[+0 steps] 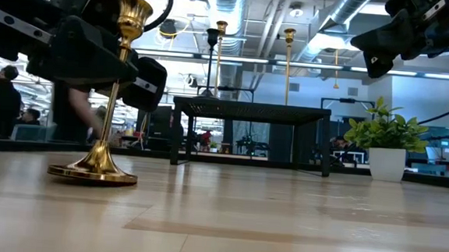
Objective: Pick & Place candle stick holders
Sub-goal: Put the gold candle holder on the shelf
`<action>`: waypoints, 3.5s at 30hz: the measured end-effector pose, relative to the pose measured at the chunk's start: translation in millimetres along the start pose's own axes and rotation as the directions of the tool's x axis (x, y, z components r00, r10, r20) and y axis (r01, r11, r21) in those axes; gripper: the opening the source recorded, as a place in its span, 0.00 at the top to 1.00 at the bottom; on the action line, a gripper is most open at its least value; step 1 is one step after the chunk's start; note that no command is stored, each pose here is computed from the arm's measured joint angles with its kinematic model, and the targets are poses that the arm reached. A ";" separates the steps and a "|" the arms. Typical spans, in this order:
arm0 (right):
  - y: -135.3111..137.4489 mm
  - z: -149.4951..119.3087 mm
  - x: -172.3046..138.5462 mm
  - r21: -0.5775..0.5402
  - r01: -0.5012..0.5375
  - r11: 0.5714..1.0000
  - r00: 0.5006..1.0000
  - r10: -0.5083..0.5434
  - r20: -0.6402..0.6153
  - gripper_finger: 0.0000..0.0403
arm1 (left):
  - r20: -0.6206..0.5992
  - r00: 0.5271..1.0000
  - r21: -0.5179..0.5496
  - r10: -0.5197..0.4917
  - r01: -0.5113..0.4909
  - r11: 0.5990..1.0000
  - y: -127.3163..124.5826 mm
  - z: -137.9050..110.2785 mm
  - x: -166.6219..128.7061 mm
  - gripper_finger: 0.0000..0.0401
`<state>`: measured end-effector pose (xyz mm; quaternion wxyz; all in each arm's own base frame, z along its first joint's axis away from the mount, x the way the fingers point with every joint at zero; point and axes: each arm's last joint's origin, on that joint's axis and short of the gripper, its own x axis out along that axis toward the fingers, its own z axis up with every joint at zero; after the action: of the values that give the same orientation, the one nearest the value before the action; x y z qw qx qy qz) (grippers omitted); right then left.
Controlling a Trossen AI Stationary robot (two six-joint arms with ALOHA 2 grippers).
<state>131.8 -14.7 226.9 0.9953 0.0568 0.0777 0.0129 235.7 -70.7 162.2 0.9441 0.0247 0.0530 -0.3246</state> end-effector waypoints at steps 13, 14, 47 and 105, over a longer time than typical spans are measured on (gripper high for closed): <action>-0.2 -2.7 0.0 0.000 0.001 1.000 1.000 -0.001 -0.028 1.00 | 0.085 0.976 -0.158 0.201 -0.186 0.970 6.6 30.8 -2.9 0.96; -0.2 -2.7 0.0 0.000 0.001 1.000 1.000 -0.001 -0.028 1.00 | 0.090 0.972 -0.154 0.216 -0.201 0.967 7.9 37.4 -2.2 0.96; -3.2 -0.6 34.1 -0.050 -0.106 0.993 0.994 0.107 0.015 1.00 | 0.086 0.797 -0.061 0.598 -0.595 0.802 71.9 127.0 -7.6 0.96; 4.5 0.0 185.0 -0.032 -0.214 0.976 0.977 0.214 -0.003 0.95 | 0.086 0.801 -0.061 0.592 -0.589 0.806 73.4 132.8 -5.1 0.96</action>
<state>314.4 -3.9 199.1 0.9889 0.0489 0.0707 0.1211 288.0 -20.5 295.6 0.9999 0.0090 0.0002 -0.0145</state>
